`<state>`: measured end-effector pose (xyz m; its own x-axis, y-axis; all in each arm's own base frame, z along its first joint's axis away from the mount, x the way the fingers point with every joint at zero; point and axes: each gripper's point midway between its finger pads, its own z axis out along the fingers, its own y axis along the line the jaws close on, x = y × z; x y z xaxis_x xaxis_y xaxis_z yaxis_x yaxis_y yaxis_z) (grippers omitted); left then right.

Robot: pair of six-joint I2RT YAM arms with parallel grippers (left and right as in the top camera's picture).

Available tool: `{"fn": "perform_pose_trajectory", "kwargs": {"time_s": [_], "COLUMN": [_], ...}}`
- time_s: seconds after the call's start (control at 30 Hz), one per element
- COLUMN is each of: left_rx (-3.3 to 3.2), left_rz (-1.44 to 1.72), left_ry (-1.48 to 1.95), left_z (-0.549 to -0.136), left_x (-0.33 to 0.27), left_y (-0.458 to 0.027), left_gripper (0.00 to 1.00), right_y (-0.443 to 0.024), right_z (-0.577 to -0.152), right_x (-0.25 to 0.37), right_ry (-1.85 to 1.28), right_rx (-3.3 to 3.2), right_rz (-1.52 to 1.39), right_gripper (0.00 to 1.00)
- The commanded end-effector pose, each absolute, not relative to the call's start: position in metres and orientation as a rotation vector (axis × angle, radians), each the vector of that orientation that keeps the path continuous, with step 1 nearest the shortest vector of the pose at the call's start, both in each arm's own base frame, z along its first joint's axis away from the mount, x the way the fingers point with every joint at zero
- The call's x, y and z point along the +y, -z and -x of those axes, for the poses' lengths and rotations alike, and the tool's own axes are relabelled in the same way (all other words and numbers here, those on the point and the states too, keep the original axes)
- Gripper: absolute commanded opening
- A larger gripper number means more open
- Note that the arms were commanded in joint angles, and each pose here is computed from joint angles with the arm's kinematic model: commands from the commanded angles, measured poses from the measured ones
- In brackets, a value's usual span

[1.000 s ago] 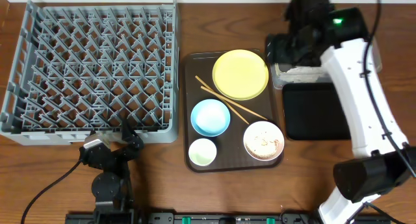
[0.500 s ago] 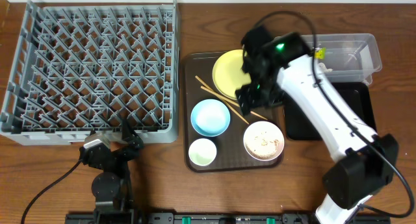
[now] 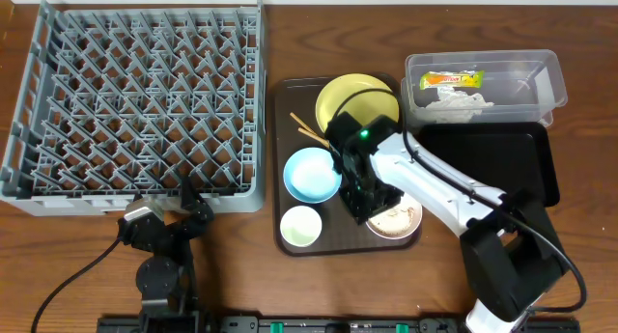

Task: Sort waste into correct bins and load items into the dishwasher
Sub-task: 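Move the right gripper to the pink bowl and grasp its rim, then tip the pink bowl over the black tray to dump food scraps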

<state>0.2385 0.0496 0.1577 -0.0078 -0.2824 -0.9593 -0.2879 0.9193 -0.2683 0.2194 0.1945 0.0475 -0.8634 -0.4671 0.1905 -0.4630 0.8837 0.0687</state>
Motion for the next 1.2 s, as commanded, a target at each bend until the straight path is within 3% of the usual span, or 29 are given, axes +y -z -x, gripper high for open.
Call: {"fn": "perform_pose_trajectory", "kwargs": {"time_s": [0.0, 0.17, 0.37, 0.7, 1.0, 1.17], "left_rx": [1.652, 1.652, 1.652, 1.652, 1.652, 1.652], "left_rz": [0.456, 0.456, 0.456, 0.456, 0.456, 0.456], "left_ry": [-0.044, -0.044, -0.044, -0.044, -0.044, -0.044], "left_z": [-0.237, -0.237, -0.237, -0.237, -0.237, -0.237], "left_x": [0.053, 0.053, 0.053, 0.053, 0.053, 0.053], "left_y": [-0.139, -0.139, -0.139, -0.139, -0.139, -0.139], "left_gripper": [0.94, 0.93, 0.93, 0.93, 0.94, 0.94], "right_y": [-0.039, -0.021, -0.009, -0.02, -0.114, -0.167], "right_z": [-0.213, -0.207, -0.203, -0.21, -0.256, -0.285], "right_x": [0.191, 0.187, 0.181, 0.179, 0.198, 0.173], "right_ry": [0.014, -0.009, -0.123, -0.177, 0.025, 0.288], "right_rx": [-2.838, -2.835, -2.854, -2.901, -3.182, -3.371], "right_rz": [-0.739, -0.773, -0.8, -0.779, -0.802, -0.582], "right_gripper": [0.47, 0.34, 0.02, 0.01, 0.01, 0.01]}}
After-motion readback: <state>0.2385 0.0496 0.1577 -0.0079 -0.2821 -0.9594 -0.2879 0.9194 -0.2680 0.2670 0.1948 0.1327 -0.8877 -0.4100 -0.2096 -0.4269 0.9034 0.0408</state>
